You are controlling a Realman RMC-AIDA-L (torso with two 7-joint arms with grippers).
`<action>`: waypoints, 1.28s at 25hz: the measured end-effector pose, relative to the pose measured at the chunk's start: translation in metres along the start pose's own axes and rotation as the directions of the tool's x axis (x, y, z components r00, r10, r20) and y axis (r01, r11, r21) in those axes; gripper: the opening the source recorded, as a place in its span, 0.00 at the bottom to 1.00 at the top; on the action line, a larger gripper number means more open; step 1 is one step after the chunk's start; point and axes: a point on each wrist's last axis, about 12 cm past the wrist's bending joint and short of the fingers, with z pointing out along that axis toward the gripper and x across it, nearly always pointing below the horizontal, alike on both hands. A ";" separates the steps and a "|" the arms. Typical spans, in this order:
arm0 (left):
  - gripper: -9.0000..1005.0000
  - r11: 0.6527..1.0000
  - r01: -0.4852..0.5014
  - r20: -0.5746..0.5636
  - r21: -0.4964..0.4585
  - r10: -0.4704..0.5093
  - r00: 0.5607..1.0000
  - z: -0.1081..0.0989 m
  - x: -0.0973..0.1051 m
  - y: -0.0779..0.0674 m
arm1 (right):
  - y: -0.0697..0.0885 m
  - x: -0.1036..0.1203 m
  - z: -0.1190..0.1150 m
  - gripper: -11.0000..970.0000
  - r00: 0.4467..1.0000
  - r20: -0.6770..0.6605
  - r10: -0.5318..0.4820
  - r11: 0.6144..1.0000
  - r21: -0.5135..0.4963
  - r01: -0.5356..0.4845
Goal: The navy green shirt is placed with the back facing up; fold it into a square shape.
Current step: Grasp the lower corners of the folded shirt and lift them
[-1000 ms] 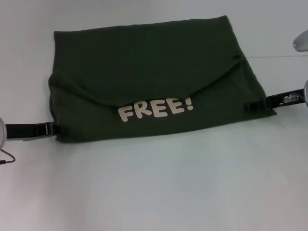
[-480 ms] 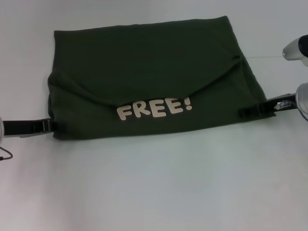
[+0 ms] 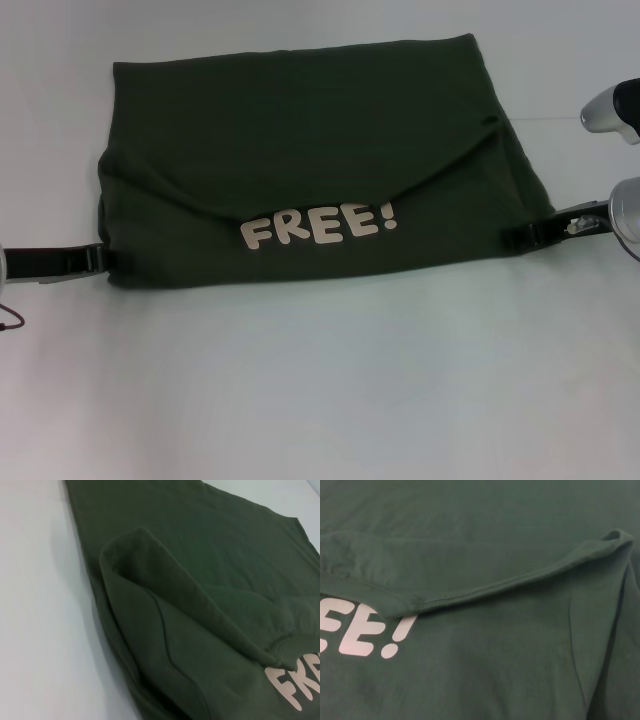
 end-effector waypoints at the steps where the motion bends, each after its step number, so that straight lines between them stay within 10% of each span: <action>1: 0.05 1.000 0.000 0.001 0.000 0.000 1.000 0.000 0.000 0.000 | 0.000 0.000 0.000 0.66 1.000 0.000 0.001 1.000 0.000 -0.001; 32: 0.05 1.000 0.009 -0.018 0.029 -0.008 1.000 -0.010 -0.006 0.002 | -0.009 0.002 -0.016 0.06 0.998 -0.023 0.064 0.996 -0.062 -0.066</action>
